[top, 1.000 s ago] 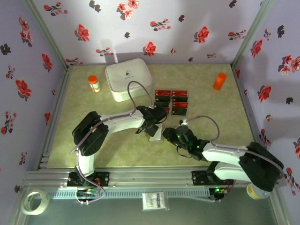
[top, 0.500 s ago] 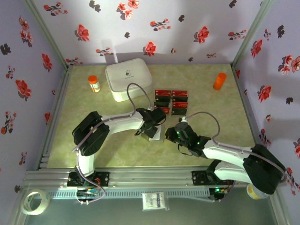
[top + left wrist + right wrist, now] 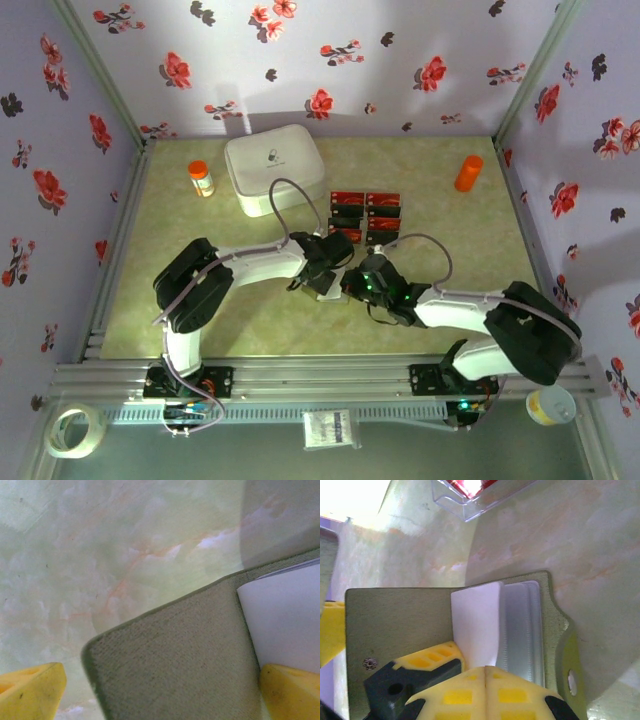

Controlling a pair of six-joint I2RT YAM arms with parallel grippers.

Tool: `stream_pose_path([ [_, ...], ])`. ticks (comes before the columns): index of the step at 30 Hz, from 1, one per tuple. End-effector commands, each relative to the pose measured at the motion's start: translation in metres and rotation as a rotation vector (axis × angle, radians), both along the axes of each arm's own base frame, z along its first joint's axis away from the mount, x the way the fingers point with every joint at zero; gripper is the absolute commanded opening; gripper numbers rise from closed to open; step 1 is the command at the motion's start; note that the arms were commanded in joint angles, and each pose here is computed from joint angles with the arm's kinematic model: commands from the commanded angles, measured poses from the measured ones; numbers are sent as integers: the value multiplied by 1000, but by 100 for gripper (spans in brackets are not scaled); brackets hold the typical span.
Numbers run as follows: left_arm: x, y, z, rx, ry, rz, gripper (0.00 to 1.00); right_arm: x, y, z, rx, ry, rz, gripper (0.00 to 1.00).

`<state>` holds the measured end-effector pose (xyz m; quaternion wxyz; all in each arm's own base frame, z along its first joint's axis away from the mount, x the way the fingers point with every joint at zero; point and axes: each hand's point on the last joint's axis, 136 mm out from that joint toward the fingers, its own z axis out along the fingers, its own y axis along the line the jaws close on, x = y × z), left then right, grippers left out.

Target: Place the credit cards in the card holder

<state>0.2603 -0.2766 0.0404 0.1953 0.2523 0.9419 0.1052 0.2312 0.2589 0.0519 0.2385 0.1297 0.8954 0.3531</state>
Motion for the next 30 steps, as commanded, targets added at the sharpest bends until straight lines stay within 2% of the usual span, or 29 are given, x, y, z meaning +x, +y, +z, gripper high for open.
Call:
stream_pose_path([
  [1,-6,4,0,-8,-5,15,100,3,10,1,21,-7,12,0],
  [10,1,15,25,-142,-47,126,100,-1,1,-22,-24,24,0,0],
  [17,-6,43,8,-144,-44,194,100,0,0,-18,-41,16,8,0],
  [30,-10,49,-5,-180,-59,206,100,3,8,-15,-39,25,64,0],
])
